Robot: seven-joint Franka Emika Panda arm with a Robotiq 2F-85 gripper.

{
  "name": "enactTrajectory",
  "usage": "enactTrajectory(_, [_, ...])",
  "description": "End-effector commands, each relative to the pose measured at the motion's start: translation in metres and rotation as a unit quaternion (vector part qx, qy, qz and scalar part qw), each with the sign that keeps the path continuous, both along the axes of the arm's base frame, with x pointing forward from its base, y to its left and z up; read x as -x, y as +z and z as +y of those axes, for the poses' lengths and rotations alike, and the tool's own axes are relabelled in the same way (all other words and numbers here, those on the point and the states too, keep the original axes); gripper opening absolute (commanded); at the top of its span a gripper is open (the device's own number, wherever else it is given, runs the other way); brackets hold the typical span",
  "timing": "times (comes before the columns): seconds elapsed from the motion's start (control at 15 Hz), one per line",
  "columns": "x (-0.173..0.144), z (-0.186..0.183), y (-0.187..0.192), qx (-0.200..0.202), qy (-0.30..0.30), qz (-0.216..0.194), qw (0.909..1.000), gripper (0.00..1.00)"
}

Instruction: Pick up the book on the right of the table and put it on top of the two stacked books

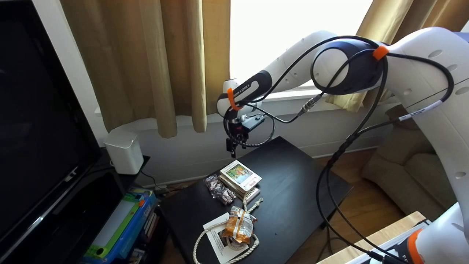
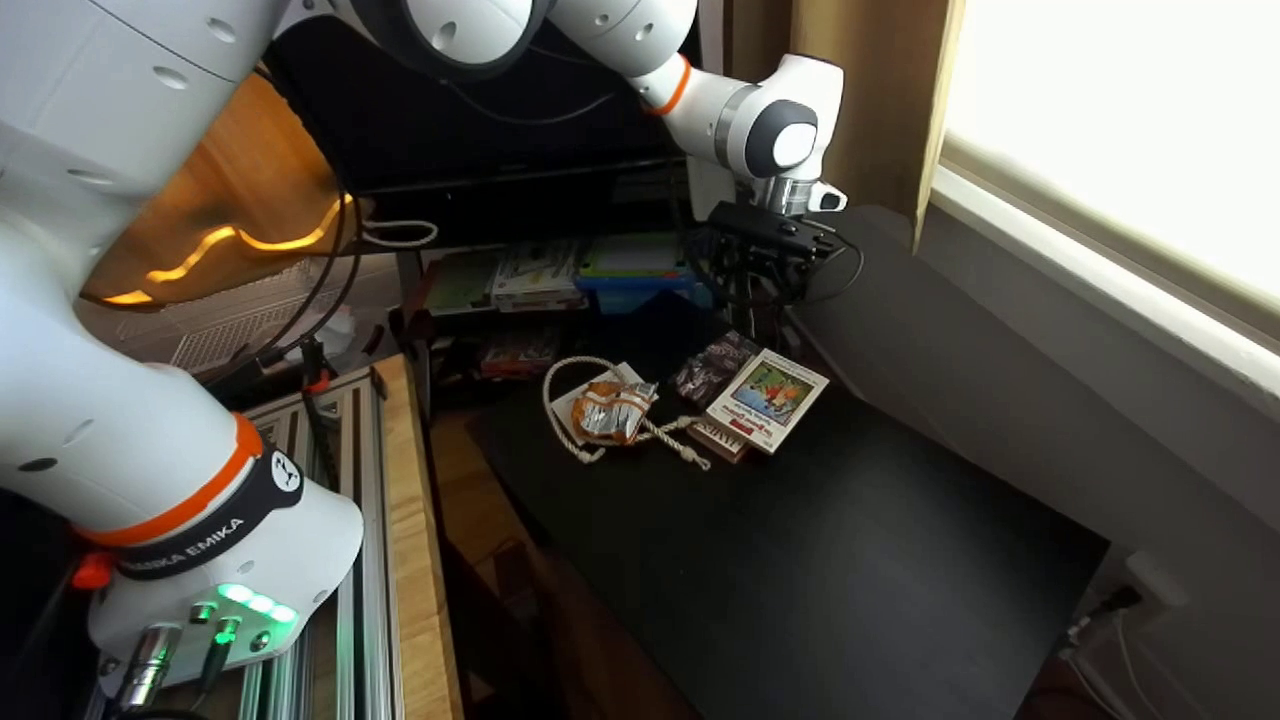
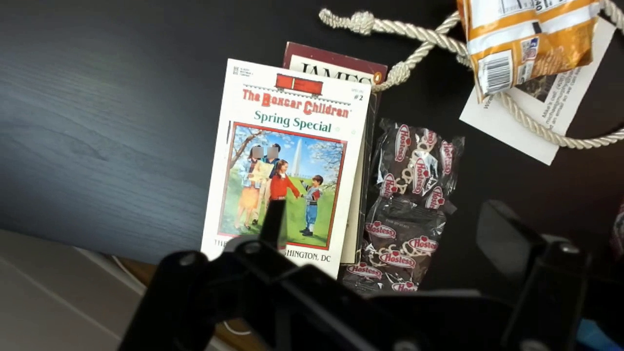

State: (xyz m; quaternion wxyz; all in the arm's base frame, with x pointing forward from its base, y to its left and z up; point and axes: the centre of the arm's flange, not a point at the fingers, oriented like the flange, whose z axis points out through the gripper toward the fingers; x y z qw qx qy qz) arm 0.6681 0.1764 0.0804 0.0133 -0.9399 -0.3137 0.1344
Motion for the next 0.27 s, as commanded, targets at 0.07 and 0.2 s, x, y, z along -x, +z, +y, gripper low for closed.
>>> enactTrajectory(0.07, [0.0018,-0.0001,0.0036,0.002,-0.004,0.0,1.0,1.0])
enactTrajectory(0.2, [0.0034,-0.0004,0.0029,0.003,-0.005,0.002,1.0,1.0])
